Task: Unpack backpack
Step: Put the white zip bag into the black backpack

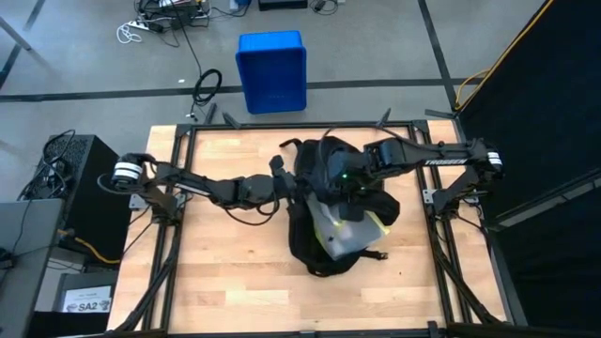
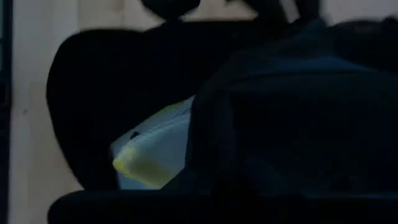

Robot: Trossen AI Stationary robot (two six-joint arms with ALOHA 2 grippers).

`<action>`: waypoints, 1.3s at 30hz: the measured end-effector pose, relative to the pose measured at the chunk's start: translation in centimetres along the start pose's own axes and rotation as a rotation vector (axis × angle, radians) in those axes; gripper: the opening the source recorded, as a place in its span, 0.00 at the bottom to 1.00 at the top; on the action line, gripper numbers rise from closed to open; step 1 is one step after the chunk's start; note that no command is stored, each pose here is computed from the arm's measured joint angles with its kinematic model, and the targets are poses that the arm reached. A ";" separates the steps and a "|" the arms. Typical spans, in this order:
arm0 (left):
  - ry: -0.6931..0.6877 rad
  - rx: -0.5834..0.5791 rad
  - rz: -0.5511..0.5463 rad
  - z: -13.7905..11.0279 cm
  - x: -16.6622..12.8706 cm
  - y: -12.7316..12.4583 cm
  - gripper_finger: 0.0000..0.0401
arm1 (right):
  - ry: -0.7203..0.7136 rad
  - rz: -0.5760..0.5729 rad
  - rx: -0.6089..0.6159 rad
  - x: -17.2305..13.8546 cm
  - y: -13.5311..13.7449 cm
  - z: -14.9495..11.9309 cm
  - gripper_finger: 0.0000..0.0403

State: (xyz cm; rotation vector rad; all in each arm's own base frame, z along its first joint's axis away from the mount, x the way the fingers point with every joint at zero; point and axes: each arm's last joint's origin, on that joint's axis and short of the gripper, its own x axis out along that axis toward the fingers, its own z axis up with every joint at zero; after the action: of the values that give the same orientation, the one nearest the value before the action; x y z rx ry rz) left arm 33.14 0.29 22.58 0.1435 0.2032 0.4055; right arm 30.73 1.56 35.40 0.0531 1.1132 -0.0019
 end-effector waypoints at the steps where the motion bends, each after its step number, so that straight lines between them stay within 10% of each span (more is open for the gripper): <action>1: -0.003 0.000 -0.005 0.2 -0.3 -0.1 0.06 | 0.013 0.012 0.000 0.3 0.0 -0.2 0.00; 11: -0.138 0.034 -0.160 4.2 -5.1 -2.6 0.11 | 0.038 0.006 0.016 1.7 -0.8 -0.6 0.00; 19: -0.098 0.085 -0.469 2.2 -6.8 -8.2 0.17 | 0.004 -0.005 0.013 1.8 -1.8 -0.3 0.00; 39: 0.224 0.241 -0.540 0.1 -0.3 -15.7 0.36 | -0.026 0.008 -0.034 1.7 -2.0 0.0 0.00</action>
State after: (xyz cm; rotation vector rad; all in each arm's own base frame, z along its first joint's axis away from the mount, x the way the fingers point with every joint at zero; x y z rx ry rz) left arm 38.79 -14.14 19.91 0.2719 0.4981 -0.1443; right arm 31.47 -0.44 33.77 0.0272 1.0863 0.0231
